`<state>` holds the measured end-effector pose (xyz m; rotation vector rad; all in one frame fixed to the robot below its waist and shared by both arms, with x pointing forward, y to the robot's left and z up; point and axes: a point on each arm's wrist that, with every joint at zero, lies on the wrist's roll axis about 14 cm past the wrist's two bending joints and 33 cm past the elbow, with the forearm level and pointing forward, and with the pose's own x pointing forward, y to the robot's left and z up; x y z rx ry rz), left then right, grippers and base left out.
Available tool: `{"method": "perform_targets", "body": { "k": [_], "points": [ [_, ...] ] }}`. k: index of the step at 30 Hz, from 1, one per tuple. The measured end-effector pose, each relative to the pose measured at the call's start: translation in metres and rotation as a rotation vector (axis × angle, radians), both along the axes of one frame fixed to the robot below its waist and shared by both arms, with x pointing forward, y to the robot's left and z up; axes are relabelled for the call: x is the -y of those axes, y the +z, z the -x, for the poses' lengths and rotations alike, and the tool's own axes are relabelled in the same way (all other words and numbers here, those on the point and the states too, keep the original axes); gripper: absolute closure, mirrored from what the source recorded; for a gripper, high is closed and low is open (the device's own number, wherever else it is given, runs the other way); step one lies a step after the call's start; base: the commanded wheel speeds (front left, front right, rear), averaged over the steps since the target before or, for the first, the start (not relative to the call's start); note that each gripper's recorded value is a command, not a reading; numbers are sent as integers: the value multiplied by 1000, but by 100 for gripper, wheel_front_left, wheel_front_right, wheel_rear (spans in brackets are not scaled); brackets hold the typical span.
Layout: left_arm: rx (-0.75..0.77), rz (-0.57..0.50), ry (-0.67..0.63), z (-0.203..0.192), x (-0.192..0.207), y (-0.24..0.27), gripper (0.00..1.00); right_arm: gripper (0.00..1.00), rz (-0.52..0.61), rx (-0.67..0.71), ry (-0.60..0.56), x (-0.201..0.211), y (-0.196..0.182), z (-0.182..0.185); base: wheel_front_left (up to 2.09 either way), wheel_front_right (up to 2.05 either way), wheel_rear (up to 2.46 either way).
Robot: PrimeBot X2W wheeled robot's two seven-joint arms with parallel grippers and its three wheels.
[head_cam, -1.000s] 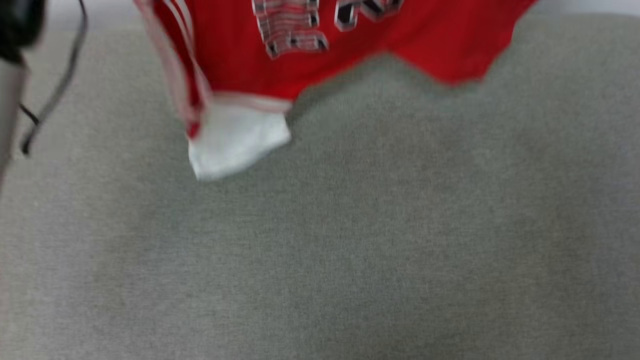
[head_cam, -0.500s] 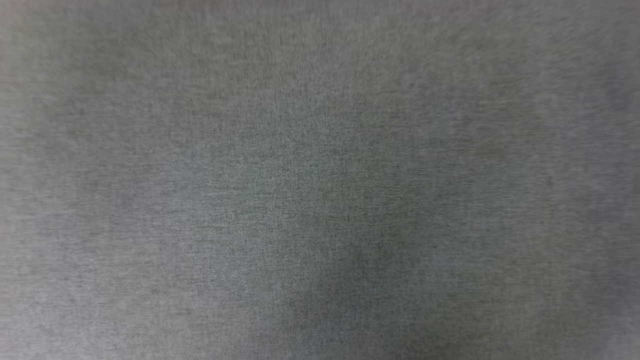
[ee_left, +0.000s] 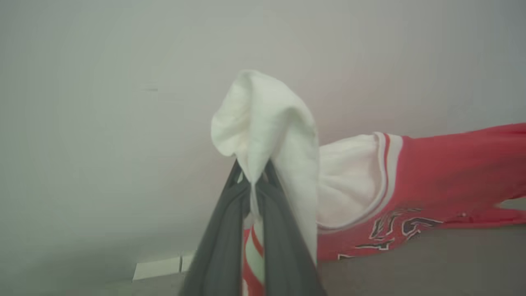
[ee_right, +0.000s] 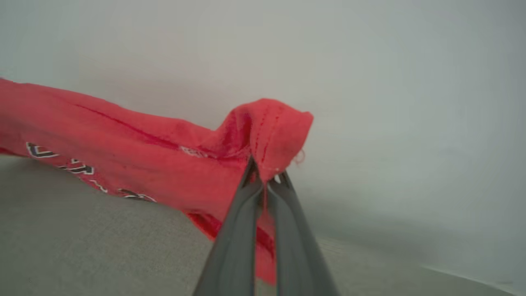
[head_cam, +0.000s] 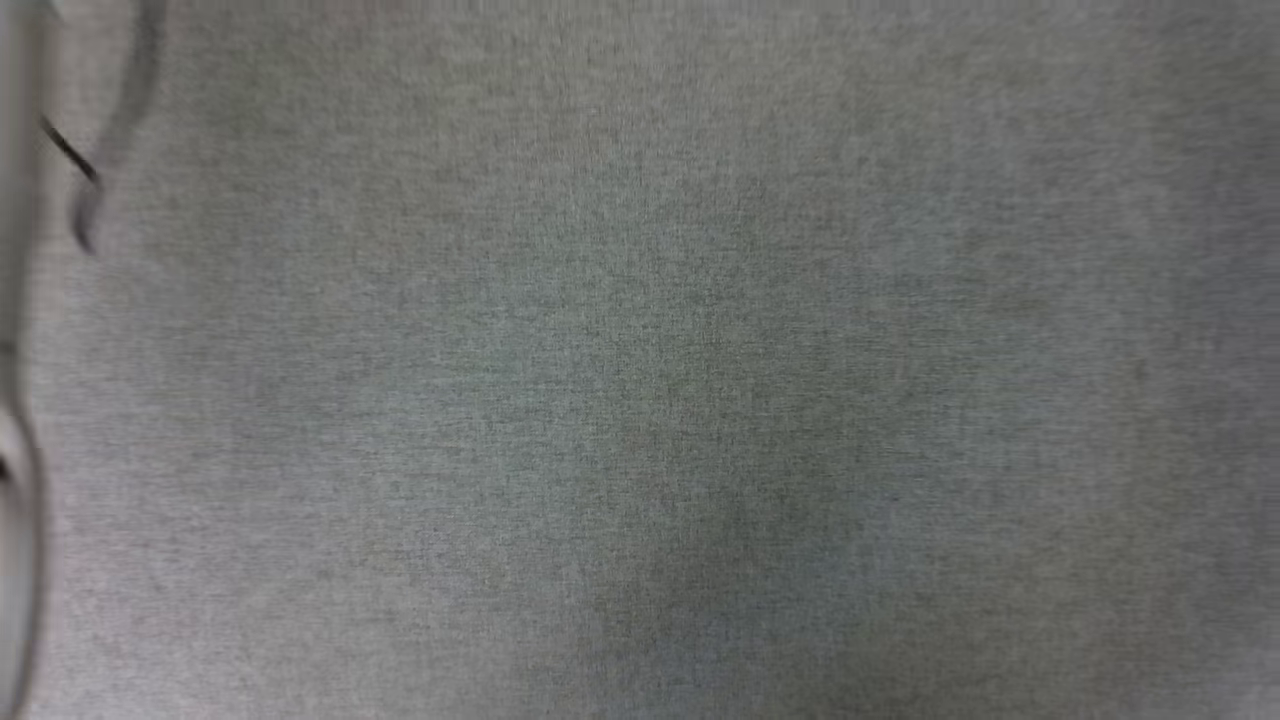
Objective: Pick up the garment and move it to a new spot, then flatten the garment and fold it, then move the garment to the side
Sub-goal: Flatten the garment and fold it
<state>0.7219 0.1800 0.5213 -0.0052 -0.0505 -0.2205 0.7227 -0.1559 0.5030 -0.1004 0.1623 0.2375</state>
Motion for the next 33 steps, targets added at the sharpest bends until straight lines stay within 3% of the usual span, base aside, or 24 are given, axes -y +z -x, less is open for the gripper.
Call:
{"method": "perform_targets", "body": {
  "k": [11, 26, 33],
  "points": [
    [-249, 77, -58, 138, 3, -78, 100, 100, -51, -208, 59, -2, -67, 133, 0, 0, 0],
    [-357, 209, 39, 337, 0, -84, 100, 100, -193, -389, -64, 43, -105, 324, 0, 0, 0],
    [-433, 235, 70, 400, 0, -75, 100, 100, -218, -483, -110, 54, -117, 393, 0, 0, 0]
  ]
}}
